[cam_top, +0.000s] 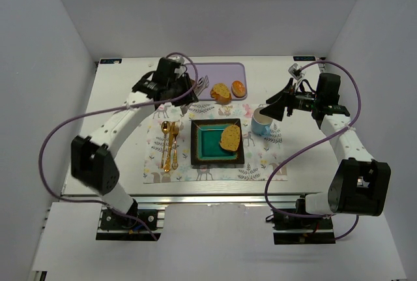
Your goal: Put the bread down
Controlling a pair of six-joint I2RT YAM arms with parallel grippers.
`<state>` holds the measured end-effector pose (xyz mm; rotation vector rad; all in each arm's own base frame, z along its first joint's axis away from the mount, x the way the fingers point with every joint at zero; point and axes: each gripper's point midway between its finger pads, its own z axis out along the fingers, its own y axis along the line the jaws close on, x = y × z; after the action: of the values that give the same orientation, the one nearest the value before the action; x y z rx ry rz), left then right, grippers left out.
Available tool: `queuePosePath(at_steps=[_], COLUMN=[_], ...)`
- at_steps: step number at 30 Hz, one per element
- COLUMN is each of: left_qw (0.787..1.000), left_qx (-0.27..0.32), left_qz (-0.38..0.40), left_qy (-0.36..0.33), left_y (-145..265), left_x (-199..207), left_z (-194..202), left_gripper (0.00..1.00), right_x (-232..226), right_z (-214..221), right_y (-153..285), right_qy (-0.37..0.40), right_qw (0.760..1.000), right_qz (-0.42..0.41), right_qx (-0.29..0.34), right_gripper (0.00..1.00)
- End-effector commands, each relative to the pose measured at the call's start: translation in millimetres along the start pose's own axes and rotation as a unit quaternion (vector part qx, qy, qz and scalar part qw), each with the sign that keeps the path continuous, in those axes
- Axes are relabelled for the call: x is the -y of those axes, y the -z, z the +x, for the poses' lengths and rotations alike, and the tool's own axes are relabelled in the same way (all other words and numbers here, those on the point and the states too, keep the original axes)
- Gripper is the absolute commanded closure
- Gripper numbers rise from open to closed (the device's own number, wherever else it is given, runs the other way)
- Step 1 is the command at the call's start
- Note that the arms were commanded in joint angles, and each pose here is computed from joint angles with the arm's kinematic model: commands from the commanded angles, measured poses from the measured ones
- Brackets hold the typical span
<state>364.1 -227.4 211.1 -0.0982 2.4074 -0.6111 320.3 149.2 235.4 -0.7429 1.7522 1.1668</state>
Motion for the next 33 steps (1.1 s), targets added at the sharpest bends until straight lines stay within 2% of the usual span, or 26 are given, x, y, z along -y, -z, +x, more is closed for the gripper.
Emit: queuePosePath(at_steps=[1,8,14,27,33], left_qw=[0.999,1.000,0.999,0.998,0.996], left_qx=[-0.006,-0.015,-0.013,-0.060,-0.087], left_qz=[0.039,0.000,-0.022,-0.004,-0.001], left_qy=[0.017,0.001,-0.021,-0.022,-0.026], left_y=[-20,-61,-74,-100,-108], left_x=[31,15,7,4,3], left_z=[-22,-34,-42,-21,-12], left_gripper=[0.57,0.54,0.52,0.51,0.54], right_x=[-4,-3,-2,-1,-1], right_z=[-6,-4,-3,1,1], right_y=[2,1,1,0,1], right_qy=[0.013,0.009,0.008,0.004,0.005], right_qw=[1.000,1.000,1.000,1.000,1.000], right_qz=[-0.010,-0.010,-0.010,-0.009,-0.009], right_qx=[0.007,0.007,0.006,0.005,0.005], right_gripper=[0.11,0.11,0.11,0.11,0.11])
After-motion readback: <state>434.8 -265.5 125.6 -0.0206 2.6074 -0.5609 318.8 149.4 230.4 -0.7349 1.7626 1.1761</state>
